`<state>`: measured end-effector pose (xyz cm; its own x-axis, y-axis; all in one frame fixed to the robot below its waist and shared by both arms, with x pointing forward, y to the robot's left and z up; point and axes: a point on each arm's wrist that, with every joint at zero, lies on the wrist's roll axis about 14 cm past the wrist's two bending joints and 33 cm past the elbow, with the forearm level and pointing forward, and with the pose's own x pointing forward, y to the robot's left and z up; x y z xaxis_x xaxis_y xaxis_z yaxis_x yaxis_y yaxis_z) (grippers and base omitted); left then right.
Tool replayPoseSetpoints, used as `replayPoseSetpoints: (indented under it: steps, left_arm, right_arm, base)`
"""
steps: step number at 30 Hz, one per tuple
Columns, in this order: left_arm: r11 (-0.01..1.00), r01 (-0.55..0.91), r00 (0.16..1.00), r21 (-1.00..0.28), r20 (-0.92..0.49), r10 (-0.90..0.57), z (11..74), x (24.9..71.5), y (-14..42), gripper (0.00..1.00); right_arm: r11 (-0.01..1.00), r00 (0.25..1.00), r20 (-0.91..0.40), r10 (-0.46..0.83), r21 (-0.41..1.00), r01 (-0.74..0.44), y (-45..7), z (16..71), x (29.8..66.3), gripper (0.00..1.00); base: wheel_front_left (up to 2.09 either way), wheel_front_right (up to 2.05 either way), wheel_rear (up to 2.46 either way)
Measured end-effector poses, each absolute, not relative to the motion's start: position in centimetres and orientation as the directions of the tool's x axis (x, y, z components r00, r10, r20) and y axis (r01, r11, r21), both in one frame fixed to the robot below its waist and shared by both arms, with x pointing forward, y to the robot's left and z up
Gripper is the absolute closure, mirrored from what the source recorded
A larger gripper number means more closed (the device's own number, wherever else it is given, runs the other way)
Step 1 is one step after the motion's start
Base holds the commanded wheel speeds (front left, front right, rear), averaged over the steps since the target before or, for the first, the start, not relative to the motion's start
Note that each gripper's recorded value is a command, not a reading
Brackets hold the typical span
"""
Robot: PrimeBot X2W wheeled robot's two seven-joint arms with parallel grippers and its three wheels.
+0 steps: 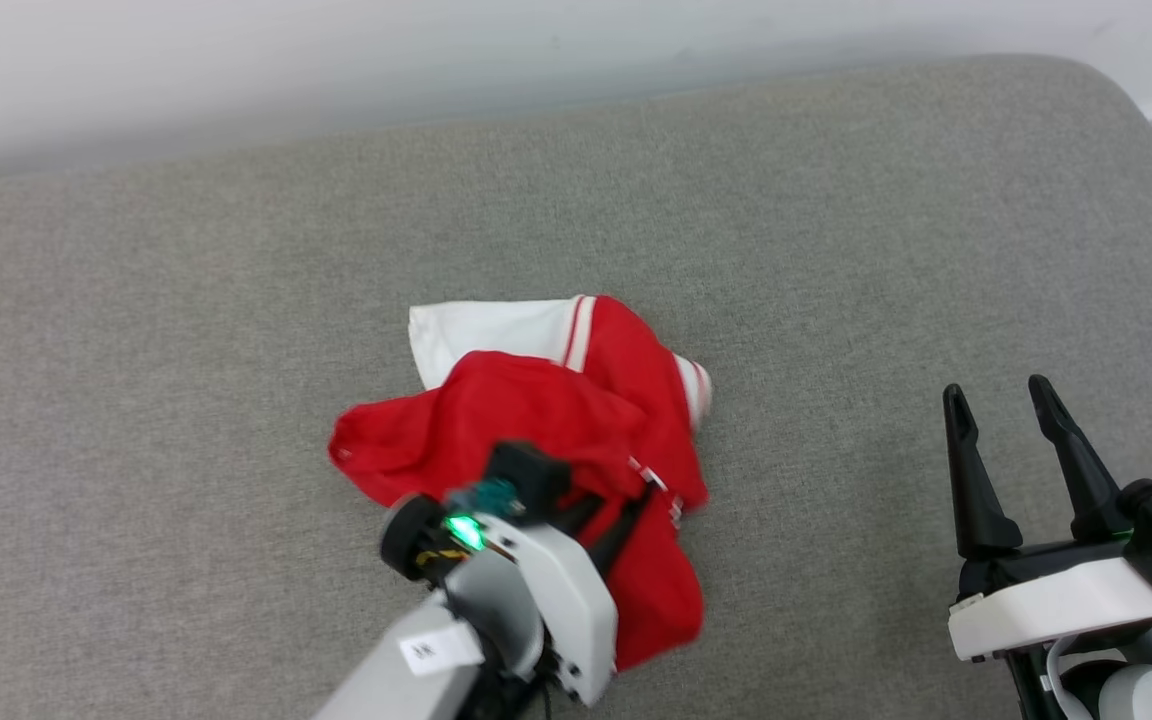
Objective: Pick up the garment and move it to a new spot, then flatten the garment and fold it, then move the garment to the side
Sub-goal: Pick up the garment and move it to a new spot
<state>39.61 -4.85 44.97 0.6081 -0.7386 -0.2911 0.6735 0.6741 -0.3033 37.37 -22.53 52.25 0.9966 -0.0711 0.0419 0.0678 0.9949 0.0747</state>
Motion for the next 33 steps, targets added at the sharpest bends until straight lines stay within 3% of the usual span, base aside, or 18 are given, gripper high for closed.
replayPoseSetpoints:
  steps: [7, 8, 10, 18, 22, 33]
  left_arm:
    - [0.603, 0.726, 0.491, -0.332, -0.364, -0.791, 41.9, 36.0, -7.0, 1.0]
    - [0.603, 0.726, 0.489, -0.332, -0.367, -0.791, 41.7, 35.8, -6.9, 0.84]
    - [0.607, 0.724, 0.501, -0.328, -0.354, -0.789, 41.9, 35.8, -6.7, 0.0]
    - [0.634, 0.731, 0.63, -0.254, -0.107, -0.769, 47.9, 37.3, -6.0, 0.0]
    - [0.694, 0.686, 0.713, -0.217, 0.012, -0.701, 51.0, 38.4, -4.0, 0.0]
    - [0.919, 0.354, 0.934, -0.175, 0.114, -0.338, 53.7, 40.0, 7.6, 0.0]
  right_arm:
    - [0.995, 0.997, 0.031, -0.069, 0.077, 0.066, -22.5, 51.5, 38.1, 0.0]
    - [0.995, 0.998, 0.03, -0.063, 0.078, 0.061, -22.3, 51.4, 38.3, 0.0]
    - [0.996, 0.998, 0.032, -0.053, 0.078, 0.05, -22.0, 51.5, 38.5, 0.0]
    - [0.998, 0.999, 0.044, 0.0, 0.068, -0.003, -20.3, 52.3, 38.9, 0.0]
    - [0.997, 0.998, 0.053, 0.035, 0.062, -0.038, -19.2, 52.9, 38.9, 0.0]
    - [0.992, 0.992, 0.068, 0.109, 0.062, -0.114, -16.7, 54.3, 37.8, 0.0]
  base:
    - [0.0, 0.0, 0.0]
    - [0.0, 0.0, 0.0]
    - [0.0, 0.0, 0.0]
    - [0.0, 0.0, 0.0]
    - [0.0, 0.0, 0.0]
    - [0.0, 0.0, 0.0]
